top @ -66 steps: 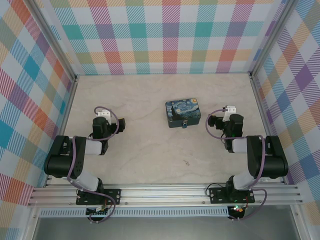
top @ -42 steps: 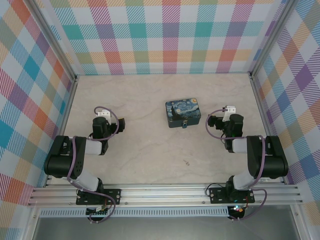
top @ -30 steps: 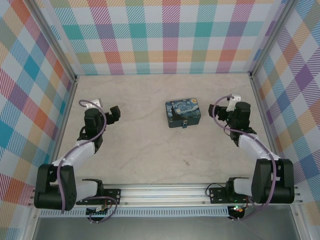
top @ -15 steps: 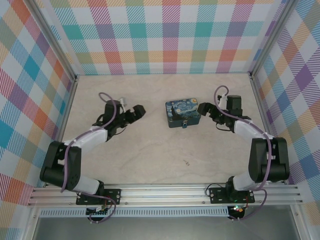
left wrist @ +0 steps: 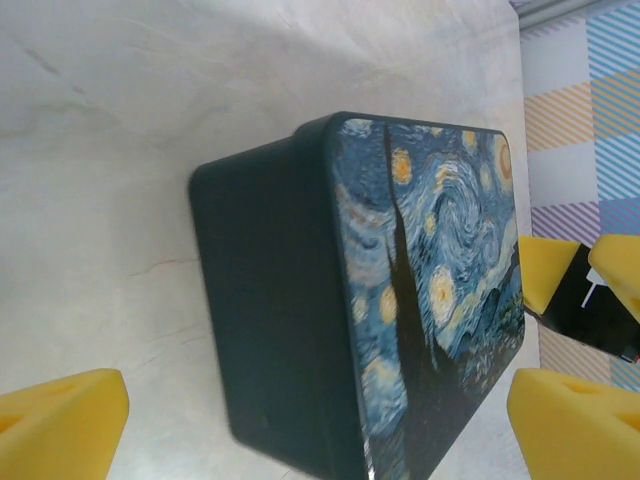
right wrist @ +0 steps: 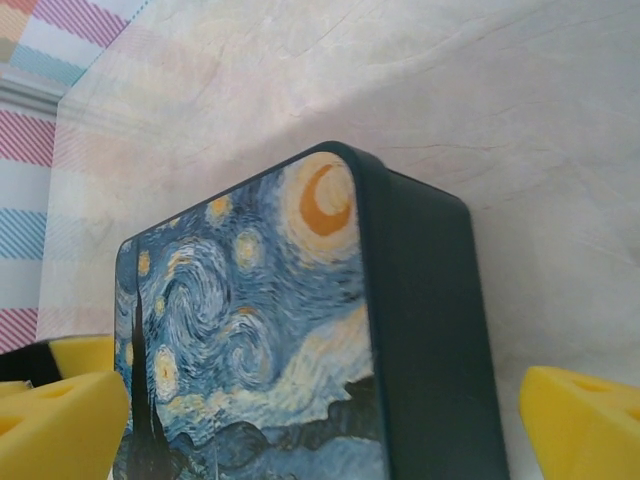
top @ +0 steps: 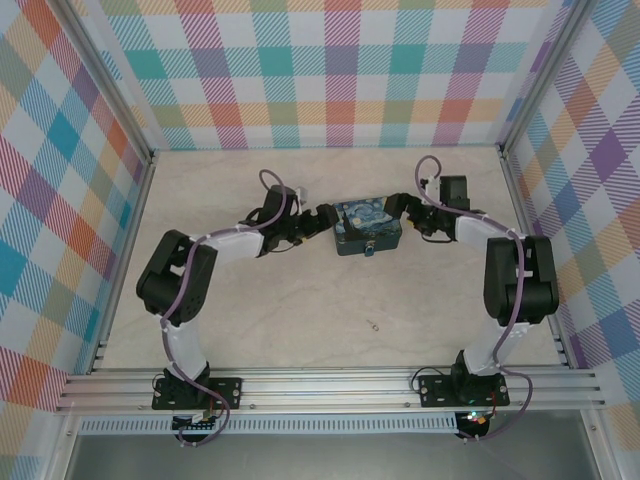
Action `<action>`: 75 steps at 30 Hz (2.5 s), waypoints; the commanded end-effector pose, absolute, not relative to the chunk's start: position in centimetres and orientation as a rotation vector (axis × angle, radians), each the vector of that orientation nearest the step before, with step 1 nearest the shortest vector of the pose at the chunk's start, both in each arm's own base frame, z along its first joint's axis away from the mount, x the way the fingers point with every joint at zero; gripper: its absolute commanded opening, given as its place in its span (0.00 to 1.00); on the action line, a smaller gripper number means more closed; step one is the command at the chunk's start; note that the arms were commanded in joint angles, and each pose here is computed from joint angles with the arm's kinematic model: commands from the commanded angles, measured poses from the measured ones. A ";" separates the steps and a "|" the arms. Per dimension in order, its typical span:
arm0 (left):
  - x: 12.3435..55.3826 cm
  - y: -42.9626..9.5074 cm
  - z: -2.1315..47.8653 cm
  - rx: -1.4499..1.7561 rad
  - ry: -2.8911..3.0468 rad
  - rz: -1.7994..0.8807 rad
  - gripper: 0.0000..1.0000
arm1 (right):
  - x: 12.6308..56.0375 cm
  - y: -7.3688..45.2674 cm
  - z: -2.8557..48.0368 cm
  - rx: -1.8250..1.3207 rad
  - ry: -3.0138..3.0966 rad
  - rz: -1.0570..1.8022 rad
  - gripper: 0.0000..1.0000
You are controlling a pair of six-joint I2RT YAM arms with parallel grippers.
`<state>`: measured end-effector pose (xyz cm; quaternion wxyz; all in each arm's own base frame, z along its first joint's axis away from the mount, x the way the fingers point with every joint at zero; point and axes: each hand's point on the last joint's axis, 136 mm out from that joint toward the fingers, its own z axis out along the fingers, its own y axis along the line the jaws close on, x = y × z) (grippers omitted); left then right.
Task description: Unlock a padlock with a key
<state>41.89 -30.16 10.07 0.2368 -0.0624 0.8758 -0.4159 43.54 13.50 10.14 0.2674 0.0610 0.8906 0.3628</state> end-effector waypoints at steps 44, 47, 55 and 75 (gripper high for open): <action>37.6 -17.6 17.2 -0.203 2.278 -0.807 1.00 | 24.5 17.8 9.9 -0.071 2.773 0.763 0.92; 36.3 -17.0 17.7 -0.208 2.253 -0.808 1.00 | 21.3 17.7 8.8 -0.059 2.867 0.772 0.84; 33.9 -15.4 18.1 -0.223 2.219 -0.789 1.00 | 17.0 18.3 5.6 -0.088 3.054 0.656 0.71; 32.6 -13.3 17.2 -0.280 2.209 -0.763 1.00 | 16.0 20.1 2.3 -0.228 3.190 0.427 0.44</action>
